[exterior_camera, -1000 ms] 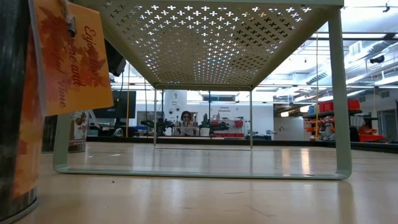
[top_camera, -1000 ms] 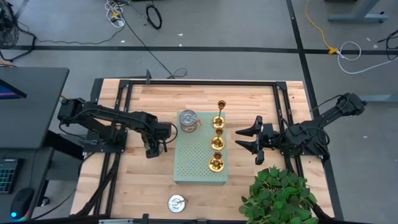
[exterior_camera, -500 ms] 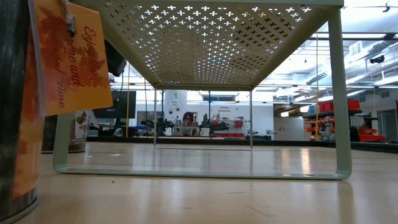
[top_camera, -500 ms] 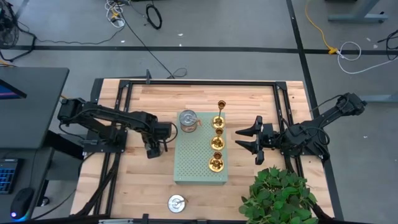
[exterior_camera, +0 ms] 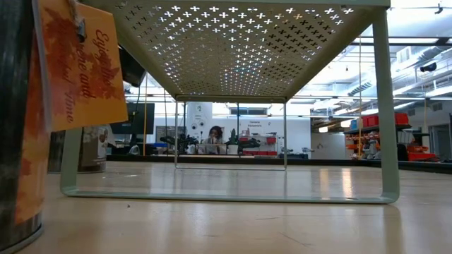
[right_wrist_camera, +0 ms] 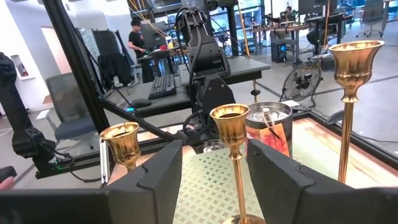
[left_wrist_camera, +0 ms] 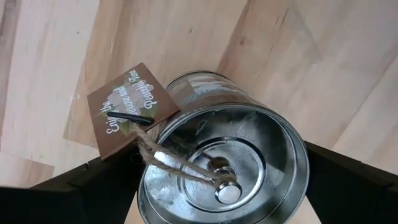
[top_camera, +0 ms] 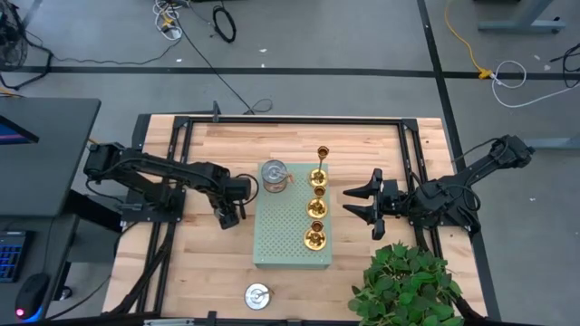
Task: Pick & Place candle stick holders
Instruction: Put the brown scented candle on the shelf, then put the orange scented candle on the shelf
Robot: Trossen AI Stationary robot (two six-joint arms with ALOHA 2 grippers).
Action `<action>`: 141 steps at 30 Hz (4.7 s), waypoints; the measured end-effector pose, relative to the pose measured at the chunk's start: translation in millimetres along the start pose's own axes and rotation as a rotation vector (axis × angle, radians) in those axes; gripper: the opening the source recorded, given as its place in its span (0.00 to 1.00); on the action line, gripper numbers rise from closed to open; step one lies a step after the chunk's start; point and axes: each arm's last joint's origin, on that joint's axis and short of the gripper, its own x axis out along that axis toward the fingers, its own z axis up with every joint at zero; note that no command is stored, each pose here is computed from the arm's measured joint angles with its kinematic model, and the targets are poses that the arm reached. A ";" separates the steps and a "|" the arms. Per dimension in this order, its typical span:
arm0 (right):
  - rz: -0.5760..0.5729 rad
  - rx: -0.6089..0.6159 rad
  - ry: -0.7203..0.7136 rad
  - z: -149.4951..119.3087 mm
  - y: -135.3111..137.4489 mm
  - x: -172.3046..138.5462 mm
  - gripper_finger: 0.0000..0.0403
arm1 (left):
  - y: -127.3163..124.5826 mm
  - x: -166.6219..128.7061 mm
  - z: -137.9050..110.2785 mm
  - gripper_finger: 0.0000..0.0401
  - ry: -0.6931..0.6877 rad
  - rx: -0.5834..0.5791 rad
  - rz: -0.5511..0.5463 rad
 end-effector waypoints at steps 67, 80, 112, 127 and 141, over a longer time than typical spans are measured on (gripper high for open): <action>0.000 0.000 0.000 0.0 0.0 0.0 0.46 | -71.0 -158.4 16.7 0.91 -0.399 0.318 -0.049; -0.001 -0.003 0.004 -0.5 -0.1 0.1 0.46 | -85.6 -163.6 55.7 0.91 -0.429 0.334 -0.033; -0.001 -0.004 0.006 -0.7 -0.1 0.1 0.46 | -120.2 -163.3 105.5 0.91 -0.170 0.320 0.023; -0.001 -0.004 0.006 -0.7 -0.1 0.1 0.46 | -121.0 -163.5 106.2 0.97 -0.178 0.335 0.015; -0.002 -0.004 0.006 -0.7 -0.2 0.1 0.46 | -121.2 -164.3 107.0 0.96 -0.195 0.354 0.019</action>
